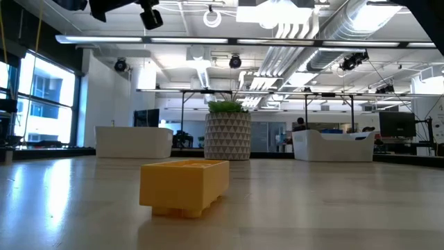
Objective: Sort & place blocks by color
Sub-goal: Put the blue game piece into the right white bin
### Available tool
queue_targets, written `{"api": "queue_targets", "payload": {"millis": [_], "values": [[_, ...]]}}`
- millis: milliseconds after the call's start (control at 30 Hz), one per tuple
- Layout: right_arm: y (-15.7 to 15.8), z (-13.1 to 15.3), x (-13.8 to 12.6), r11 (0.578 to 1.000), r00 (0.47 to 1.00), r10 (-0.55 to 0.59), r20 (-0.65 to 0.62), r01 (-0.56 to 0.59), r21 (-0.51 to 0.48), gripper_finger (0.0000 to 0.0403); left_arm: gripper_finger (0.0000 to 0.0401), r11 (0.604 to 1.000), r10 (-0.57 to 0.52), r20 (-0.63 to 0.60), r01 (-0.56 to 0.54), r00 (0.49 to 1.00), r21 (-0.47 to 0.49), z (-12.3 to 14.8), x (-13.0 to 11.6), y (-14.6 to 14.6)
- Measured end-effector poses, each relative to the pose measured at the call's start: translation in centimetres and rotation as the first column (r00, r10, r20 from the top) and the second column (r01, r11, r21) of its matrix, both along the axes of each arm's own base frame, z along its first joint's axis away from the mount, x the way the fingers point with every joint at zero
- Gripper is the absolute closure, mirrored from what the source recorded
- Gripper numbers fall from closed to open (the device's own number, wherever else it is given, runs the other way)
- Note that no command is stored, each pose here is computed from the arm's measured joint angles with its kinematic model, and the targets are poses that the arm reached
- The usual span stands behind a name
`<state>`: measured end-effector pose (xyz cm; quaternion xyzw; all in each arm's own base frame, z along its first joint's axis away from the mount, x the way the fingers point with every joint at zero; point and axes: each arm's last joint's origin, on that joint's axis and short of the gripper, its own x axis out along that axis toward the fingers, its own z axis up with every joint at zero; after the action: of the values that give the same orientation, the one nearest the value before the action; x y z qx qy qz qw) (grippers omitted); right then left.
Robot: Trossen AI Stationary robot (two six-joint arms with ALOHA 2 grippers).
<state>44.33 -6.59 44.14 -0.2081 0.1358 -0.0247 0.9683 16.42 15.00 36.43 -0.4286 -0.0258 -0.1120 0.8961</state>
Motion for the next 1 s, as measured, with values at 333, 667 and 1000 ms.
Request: {"api": "queue_targets", "payload": {"millis": [333,667,1000], "values": [[-0.01,0.23,0.04,1.0,1.0,-0.006,0.023,0.006,-0.003,0.0203,0.0288,1.0,0.005,-0.012,-0.005,1.0,-0.016,-0.4,0.35,0.43],[0.04,0.18,0.04,1.0,1.0,-0.001,0.014,0.002,-0.018,0.0275,0.0288,1.0,0.01,0.01,-0.01,1.0,-0.016,-0.16,0.36,0.48],[-0.09,-0.19,0.21,0.999,0.999,-0.042,-0.004,0.042,-0.026,0.0279,0.0261,0.999,0.034,0.017,-0.035,0.999,0.027,-0.31,0.46,0.63]]}}
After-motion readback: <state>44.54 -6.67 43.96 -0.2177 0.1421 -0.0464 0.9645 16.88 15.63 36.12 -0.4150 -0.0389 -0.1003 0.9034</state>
